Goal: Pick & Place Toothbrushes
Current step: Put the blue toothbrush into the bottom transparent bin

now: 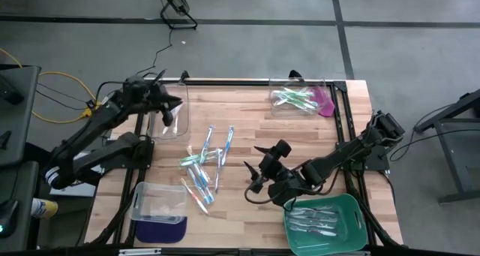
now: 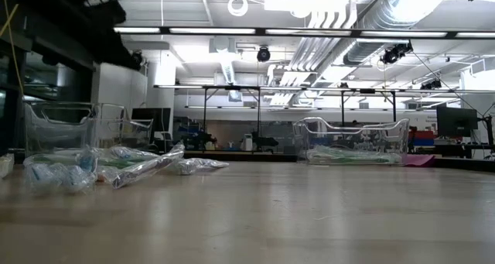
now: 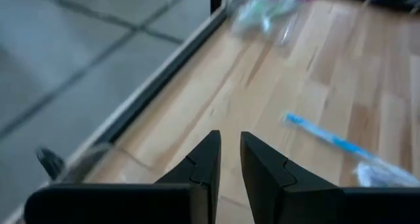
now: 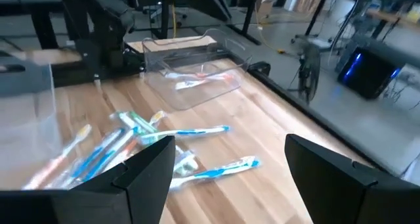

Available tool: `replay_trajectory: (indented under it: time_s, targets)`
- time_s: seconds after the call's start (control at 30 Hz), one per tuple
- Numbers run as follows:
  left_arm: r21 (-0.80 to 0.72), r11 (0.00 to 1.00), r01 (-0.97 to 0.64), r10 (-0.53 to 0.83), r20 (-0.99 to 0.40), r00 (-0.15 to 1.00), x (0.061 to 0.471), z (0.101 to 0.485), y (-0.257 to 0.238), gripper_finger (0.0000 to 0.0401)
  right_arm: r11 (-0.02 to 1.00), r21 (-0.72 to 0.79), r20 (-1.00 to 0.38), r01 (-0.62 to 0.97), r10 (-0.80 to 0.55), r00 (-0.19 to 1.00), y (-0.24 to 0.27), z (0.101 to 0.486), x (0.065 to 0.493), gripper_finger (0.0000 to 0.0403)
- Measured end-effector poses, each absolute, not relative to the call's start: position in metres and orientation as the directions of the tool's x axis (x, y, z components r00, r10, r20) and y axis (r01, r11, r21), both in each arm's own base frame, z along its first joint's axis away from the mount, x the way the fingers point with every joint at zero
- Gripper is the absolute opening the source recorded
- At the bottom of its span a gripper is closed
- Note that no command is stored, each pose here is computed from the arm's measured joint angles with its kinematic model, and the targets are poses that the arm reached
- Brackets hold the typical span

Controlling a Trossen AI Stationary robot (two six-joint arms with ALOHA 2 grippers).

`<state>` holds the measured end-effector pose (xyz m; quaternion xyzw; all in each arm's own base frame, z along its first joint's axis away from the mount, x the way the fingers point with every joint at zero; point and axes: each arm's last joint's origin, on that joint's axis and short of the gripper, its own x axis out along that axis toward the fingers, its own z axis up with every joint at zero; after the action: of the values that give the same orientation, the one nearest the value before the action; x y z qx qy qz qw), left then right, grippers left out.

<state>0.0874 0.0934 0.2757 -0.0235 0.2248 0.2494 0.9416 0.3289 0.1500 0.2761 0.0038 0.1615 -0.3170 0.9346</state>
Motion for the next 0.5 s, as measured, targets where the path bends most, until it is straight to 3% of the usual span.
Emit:
replay_trajectory:
  time_s: [0.23,0.5]
  targets:
    - [0.135,0.874,-0.467,0.486,-0.253,0.836,0.075,0.286,0.056,0.0058,0.778,0.125,-0.393,0.616,-0.531,0.750,0.120,0.274,0.344,0.0281]
    - [0.123,0.930,-0.345,0.354,-0.060,0.933,0.085,0.257,0.042,0.0058,0.818,0.240,-0.469,0.523,-0.374,0.800,0.071,0.276,0.367,0.0269]
